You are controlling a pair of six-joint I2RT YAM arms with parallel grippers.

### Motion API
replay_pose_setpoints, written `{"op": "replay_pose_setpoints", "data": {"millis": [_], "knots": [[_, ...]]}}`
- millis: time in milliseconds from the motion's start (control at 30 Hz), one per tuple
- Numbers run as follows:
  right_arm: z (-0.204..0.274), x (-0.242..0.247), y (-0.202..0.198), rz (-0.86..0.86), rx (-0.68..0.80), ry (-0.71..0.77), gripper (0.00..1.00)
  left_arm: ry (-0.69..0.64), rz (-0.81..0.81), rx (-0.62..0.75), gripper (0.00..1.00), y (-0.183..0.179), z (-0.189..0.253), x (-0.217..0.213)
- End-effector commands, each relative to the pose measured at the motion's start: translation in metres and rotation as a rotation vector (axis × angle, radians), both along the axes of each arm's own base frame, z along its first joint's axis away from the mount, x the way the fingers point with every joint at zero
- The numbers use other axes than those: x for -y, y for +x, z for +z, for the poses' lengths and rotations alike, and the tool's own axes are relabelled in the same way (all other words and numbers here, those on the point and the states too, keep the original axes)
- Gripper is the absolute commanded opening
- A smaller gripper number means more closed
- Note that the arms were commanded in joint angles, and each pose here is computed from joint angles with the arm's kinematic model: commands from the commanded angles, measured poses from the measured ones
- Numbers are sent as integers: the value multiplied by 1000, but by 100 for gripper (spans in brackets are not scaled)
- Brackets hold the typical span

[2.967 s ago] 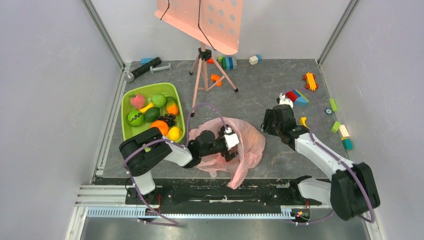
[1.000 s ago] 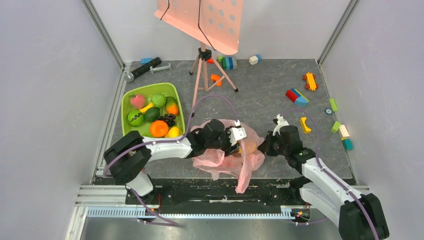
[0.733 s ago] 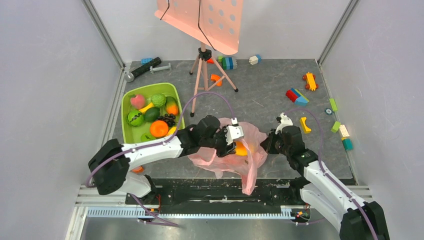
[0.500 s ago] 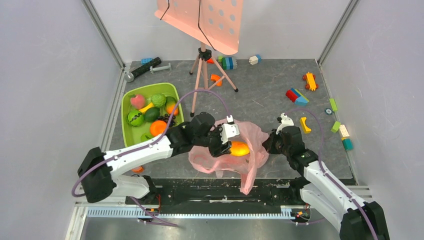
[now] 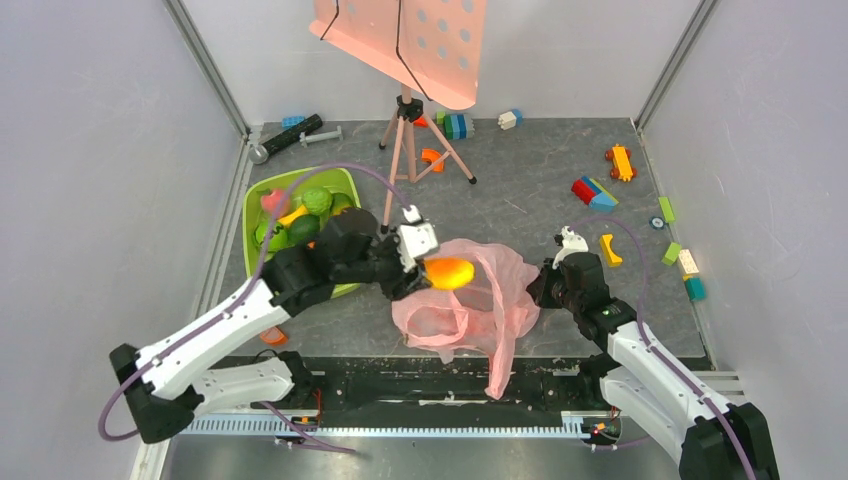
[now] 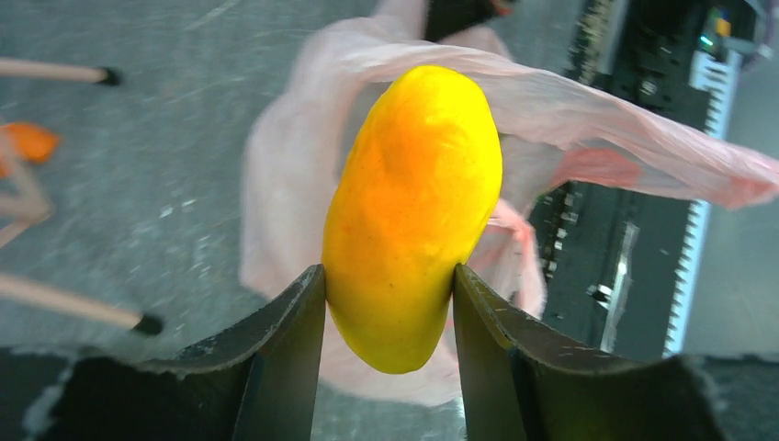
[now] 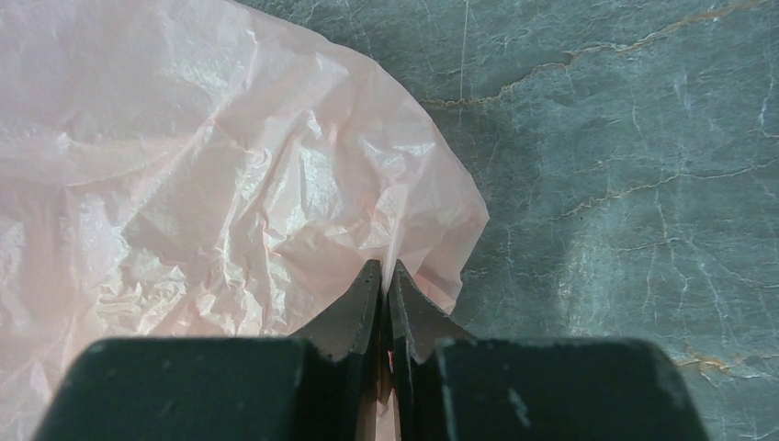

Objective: Take the fake fruits out of the plastic bag
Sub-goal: Take out the fake fruit from the plastic bag, then place the fake fruit in the bin.

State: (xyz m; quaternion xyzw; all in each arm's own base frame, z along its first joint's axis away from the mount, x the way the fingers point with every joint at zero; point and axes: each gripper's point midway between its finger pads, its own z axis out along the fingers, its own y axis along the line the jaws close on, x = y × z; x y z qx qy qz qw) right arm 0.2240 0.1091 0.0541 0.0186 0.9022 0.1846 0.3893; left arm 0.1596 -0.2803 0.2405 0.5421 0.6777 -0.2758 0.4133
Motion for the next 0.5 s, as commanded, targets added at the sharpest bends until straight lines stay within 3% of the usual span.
{"op": "replay_pose_setpoints", "data": {"millis": [0,300,467], "knots": [[16,0,11,-2,61,0,7,-73,190,54,51,27,43,-39],[18,-7,10,24,65,31,7,-82,735,143,52,92,39,-153],[17,-13,7,47,62,57,7,-110,997,73,55,129,14,-204]]}}
